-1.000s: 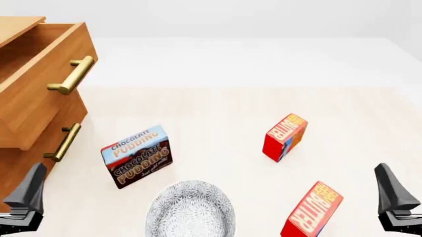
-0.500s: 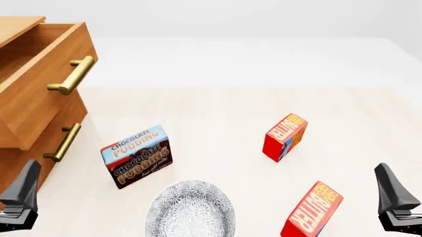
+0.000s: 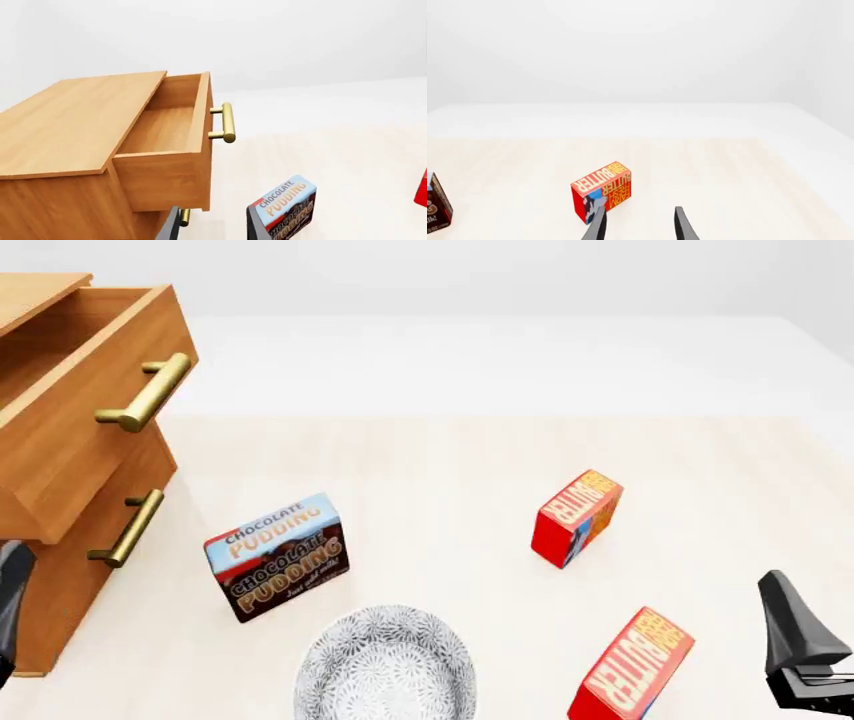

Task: Put the butter at the front in the top drawer of the cabinet and close it.

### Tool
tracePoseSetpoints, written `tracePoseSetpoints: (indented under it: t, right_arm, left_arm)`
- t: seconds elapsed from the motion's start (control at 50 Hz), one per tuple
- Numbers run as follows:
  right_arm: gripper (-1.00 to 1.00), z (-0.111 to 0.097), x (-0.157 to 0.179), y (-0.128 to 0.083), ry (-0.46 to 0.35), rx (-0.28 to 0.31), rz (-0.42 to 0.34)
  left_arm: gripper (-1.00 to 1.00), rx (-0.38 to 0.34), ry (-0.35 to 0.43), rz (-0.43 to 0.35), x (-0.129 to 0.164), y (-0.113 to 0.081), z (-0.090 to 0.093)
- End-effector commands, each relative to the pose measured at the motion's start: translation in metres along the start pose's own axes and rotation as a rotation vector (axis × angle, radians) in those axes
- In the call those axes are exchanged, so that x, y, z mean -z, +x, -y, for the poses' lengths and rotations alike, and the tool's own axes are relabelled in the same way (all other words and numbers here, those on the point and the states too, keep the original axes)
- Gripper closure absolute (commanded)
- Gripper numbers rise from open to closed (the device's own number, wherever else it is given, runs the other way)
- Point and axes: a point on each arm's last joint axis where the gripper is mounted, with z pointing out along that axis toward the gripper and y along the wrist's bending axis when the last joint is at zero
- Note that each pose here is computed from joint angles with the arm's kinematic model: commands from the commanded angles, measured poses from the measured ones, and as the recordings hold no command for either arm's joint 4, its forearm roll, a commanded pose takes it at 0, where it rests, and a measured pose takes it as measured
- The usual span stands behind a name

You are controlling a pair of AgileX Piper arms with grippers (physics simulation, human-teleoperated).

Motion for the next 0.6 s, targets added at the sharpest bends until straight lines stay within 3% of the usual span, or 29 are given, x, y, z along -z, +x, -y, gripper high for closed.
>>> tracePoseSetpoints:
  t: [0.02,0.04,0.06,0.32,0.42,0.54,0.6]
  right_arm:
    - [-1.00,0.000,0.000,0.000,0.000,0.000,0.000]
    - [-1.00,0.000,0.000,0.000,0.000,0.001,0.000]
    - [-1.00,0.000,0.000,0.000,0.000,0.000,0.000]
    - [-1.00,0.000,0.000,0.000,0.000,0.000,0.000]
    - [-1.00,0.000,0.000,0.000,0.000,0.000,0.000]
    - [-1.00,0.000,0.000,0.000,0.000,0.000,0.000]
    - [-1.00,0.000,0.000,0.000,0.000,0.000,0.000]
  left_arm:
    - [-1.00,0.034,-0.006,-0.059,-0.001,-0.025,-0.003]
    - [-1.00,0.036,-0.033,-0.077,-0.003,-0.027,-0.004]
    - [-1.00,0.041,-0.009,-0.073,-0.002,-0.033,-0.004]
    - [-1.00,0.058,-0.027,-0.141,-0.010,-0.079,-0.009]
    - [-1.00,0.110,-0.030,-0.199,-0.018,-0.090,-0.011]
    - [-1.00,0.123,-0.044,-0.262,-0.028,-0.105,-0.013]
    - [-1.00,0.122,-0.042,-0.259,-0.028,-0.109,-0.014]
